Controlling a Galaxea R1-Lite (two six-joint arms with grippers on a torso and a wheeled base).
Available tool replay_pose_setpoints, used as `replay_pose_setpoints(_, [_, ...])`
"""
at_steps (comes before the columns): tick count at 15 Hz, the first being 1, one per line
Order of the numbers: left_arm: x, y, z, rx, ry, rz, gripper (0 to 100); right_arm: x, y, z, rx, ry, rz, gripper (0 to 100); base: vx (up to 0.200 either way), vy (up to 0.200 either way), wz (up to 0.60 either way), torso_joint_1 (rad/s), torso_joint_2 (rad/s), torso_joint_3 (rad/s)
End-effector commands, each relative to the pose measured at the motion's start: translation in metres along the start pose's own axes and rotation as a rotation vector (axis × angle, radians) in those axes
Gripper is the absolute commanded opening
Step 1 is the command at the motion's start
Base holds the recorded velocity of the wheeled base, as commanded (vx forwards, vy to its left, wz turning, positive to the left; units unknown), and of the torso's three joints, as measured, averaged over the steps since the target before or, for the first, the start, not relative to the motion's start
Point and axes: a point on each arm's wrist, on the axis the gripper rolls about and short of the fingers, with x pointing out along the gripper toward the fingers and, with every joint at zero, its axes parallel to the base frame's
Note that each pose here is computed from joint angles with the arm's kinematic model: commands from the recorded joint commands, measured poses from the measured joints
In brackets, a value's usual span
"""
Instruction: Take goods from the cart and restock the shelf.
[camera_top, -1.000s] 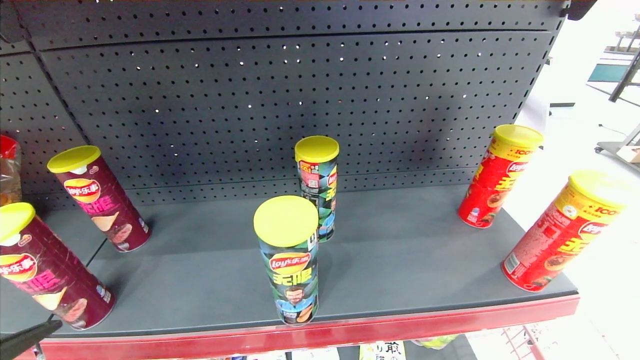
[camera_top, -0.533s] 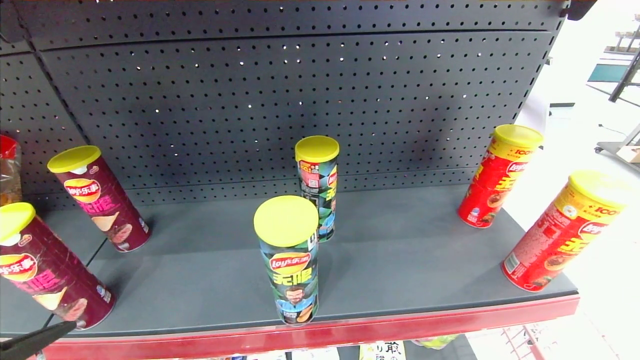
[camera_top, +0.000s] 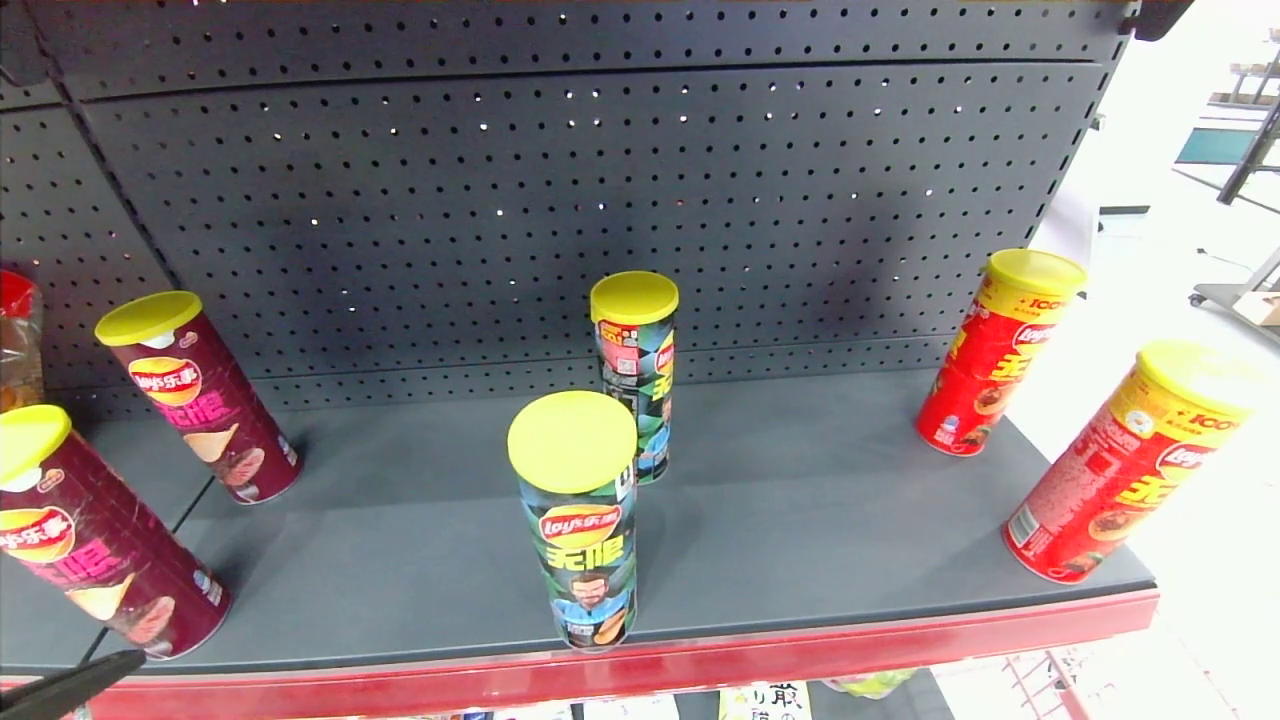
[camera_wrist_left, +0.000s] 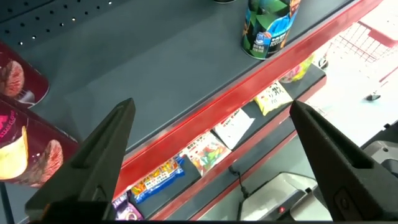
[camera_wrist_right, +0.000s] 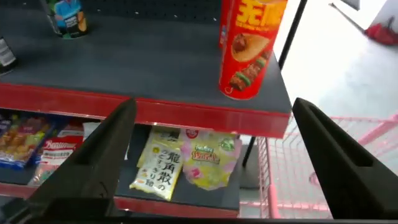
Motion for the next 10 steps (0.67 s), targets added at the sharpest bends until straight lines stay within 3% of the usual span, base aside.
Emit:
replay_pose_setpoints(1, [-0.0011,-0.0001,0.0004,0.000,-0.008,0.003,100,-0.0019,0.0009,-0.0037,0.078,0.012,-0.018,100,0.000,0.000,0.00,0.000,0.00,0.000])
replay_pose_setpoints(4, [-0.0026,-0.0001,0.0015,0.002,-0.020,0.006,100,-0.0012,0.0007,-0.0033,0.106,0.018,-0.021,100,0.000,0.000,0.00,0.000,0.00,0.000])
replay_pose_setpoints(7, [-0.0027,0.0000,0.0024,0.004,-0.021,0.006,100,-0.0002,-0.0028,-0.0075,0.098,0.062,-0.243,100,0.000,0.000,0.00,0.000,0.00,0.000])
replay_pose_setpoints(10, [-0.0032,-0.0002,0.0019,0.009,-0.025,0.005,100,-0.0036,-0.0012,-0.0095,0.067,0.029,-0.151,100,0.000,0.000,0.00,0.000,0.00,0.000])
